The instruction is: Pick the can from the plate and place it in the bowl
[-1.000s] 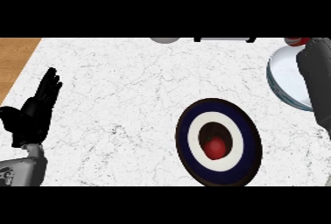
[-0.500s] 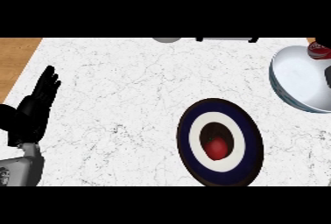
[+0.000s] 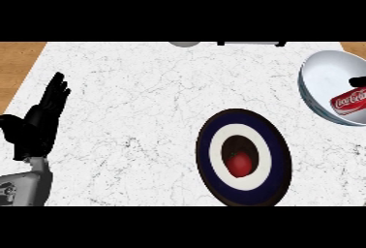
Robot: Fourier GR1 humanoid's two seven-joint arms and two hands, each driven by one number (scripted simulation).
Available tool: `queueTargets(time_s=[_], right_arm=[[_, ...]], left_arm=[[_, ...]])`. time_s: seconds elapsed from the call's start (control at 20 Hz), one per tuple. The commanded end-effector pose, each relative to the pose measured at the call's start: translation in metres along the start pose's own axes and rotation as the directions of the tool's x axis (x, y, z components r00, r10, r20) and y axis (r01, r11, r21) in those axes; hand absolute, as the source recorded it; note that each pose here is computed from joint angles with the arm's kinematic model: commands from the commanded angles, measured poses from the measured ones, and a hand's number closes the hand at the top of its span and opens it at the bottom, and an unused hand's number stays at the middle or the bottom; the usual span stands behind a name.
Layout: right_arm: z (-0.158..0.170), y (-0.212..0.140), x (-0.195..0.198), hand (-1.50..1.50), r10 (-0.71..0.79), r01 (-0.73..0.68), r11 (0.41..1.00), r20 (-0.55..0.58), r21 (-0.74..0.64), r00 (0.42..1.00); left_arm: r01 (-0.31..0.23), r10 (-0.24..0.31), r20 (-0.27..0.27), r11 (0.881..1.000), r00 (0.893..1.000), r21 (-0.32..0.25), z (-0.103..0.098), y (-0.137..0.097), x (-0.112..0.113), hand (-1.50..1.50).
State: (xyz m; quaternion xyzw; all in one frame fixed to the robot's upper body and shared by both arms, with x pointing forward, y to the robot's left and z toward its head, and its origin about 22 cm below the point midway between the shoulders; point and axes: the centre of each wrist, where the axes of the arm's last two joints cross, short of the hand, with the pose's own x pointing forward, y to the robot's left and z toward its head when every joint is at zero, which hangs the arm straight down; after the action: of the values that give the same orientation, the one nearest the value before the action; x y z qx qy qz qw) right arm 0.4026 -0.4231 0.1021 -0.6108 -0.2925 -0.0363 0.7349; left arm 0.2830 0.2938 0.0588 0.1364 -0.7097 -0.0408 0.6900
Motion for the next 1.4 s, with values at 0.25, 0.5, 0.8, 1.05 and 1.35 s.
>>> queueTargets(time_s=[0.25,0.5,0.8,1.05,1.35], right_arm=[[-0.001,-0.003,-0.009,-1.50,-0.480,0.489,0.868,0.108,-0.081,0.870],[-0.012,-0.035,-0.014,-1.50,-0.720,0.744,0.651,0.191,-0.150,0.668],[-0.012,-0.020,-0.104,-1.50,-0.743,0.757,0.649,0.148,-0.076,0.653],[0.005,-0.036,-0.163,-1.50,-0.768,0.782,0.621,0.161,-0.050,0.620],[0.041,-0.068,-0.225,-1.50,-0.818,0.833,0.553,0.196,0.009,0.541]], left_arm=[[0.005,-0.005,-0.017,1.000,1.000,0.018,0.008,0.004,-0.005,0.00],[-0.004,0.005,-0.028,0.999,1.000,0.036,0.009,0.011,-0.006,0.00],[0.015,-0.014,-0.033,0.998,0.999,0.055,0.005,0.029,0.004,0.00],[0.030,-0.026,-0.056,0.997,0.998,0.071,0.019,0.029,-0.028,0.00],[0.014,-0.013,-0.018,0.998,1.000,0.053,0.020,0.014,0.002,0.00]])
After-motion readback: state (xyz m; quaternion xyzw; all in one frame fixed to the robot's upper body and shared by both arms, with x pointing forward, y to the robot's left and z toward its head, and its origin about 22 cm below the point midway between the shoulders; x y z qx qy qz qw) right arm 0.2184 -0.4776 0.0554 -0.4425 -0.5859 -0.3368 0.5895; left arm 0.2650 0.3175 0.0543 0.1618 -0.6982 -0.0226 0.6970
